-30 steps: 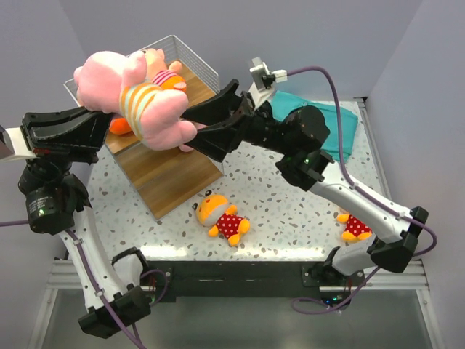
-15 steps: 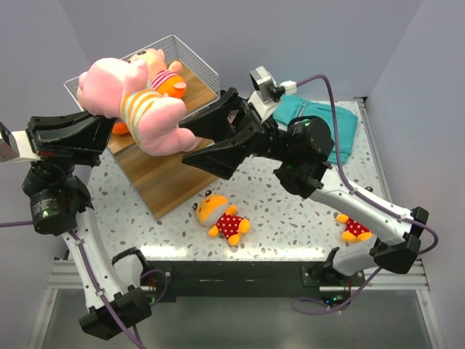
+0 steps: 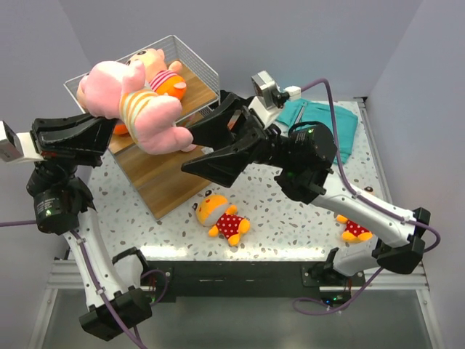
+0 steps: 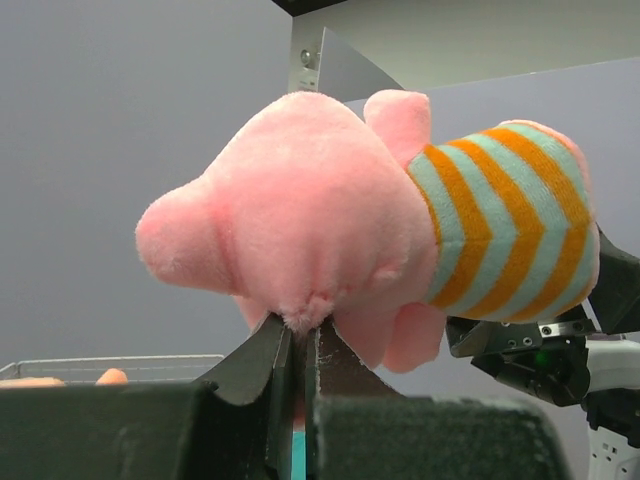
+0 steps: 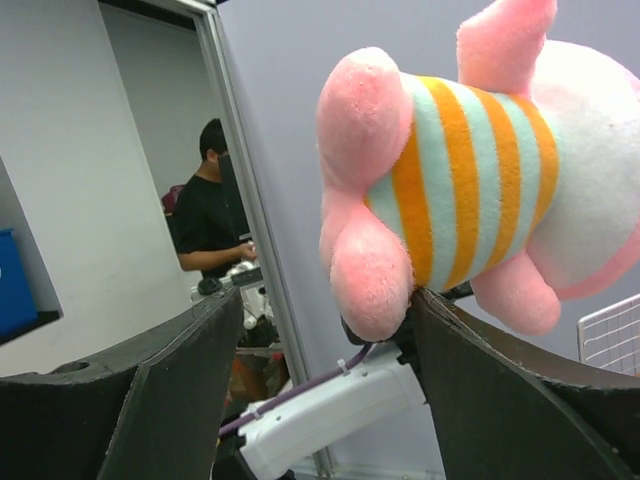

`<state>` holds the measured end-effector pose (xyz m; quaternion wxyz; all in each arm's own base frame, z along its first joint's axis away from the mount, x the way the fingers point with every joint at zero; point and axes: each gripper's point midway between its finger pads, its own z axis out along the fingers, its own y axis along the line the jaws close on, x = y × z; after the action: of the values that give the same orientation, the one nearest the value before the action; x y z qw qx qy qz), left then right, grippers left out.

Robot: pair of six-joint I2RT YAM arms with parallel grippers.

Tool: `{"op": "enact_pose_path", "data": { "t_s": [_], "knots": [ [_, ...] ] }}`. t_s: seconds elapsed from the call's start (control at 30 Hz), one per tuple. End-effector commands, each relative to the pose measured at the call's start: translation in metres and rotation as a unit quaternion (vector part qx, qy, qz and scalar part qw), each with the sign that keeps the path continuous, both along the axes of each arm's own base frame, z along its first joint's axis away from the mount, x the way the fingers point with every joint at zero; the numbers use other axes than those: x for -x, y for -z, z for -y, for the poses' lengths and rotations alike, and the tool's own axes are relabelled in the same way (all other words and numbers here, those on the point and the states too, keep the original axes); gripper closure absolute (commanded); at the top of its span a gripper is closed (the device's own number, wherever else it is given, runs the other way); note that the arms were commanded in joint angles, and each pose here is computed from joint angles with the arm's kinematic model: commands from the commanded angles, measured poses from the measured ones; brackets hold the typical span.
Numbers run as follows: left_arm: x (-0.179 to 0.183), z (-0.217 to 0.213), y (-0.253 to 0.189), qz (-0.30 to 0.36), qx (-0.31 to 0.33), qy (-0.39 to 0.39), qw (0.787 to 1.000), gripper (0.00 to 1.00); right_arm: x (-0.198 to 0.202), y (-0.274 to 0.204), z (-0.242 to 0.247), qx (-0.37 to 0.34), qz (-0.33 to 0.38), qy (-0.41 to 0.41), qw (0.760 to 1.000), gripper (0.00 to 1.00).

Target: Place and organize the stuffed toys onto the shelf

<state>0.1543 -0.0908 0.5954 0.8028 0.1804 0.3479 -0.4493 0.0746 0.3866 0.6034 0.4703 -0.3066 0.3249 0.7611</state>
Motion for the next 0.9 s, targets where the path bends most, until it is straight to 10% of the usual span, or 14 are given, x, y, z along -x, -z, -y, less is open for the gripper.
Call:
{"op": "enact_pose_path", "data": {
  "t_s": [0.0, 0.33, 0.43, 0.73, 0.87],
  "knots": [
    [0.006, 0.001, 0.003, 0.021, -0.003, 0.001, 1.000, 1.00, 0.000, -0.031, 0.011, -0.050, -0.017, 0.011, 0.999, 0.32],
    [0.009, 0.004, 0.014, 0.028, -0.011, 0.001, 1.000, 1.00, -0.022, -0.026, 0.002, -0.044, -0.059, 0.052, 0.996, 0.74],
    [0.011, 0.005, 0.014, 0.031, -0.011, 0.002, 0.999, 0.99, -0.023, -0.026, 0.003, -0.043, -0.056, 0.059, 0.996, 1.00],
    [0.005, -0.001, 0.004, 0.014, 0.010, -0.019, 1.000, 0.17, -0.014, -0.011, 0.027, -0.004, 0.031, 0.124, 0.992, 1.00],
    [-0.007, -0.008, -0.004, -0.023, 0.019, -0.052, 0.998, 0.02, -0.015, 0.018, 0.042, 0.058, 0.108, 0.182, 0.976, 1.00]
  ]
}}
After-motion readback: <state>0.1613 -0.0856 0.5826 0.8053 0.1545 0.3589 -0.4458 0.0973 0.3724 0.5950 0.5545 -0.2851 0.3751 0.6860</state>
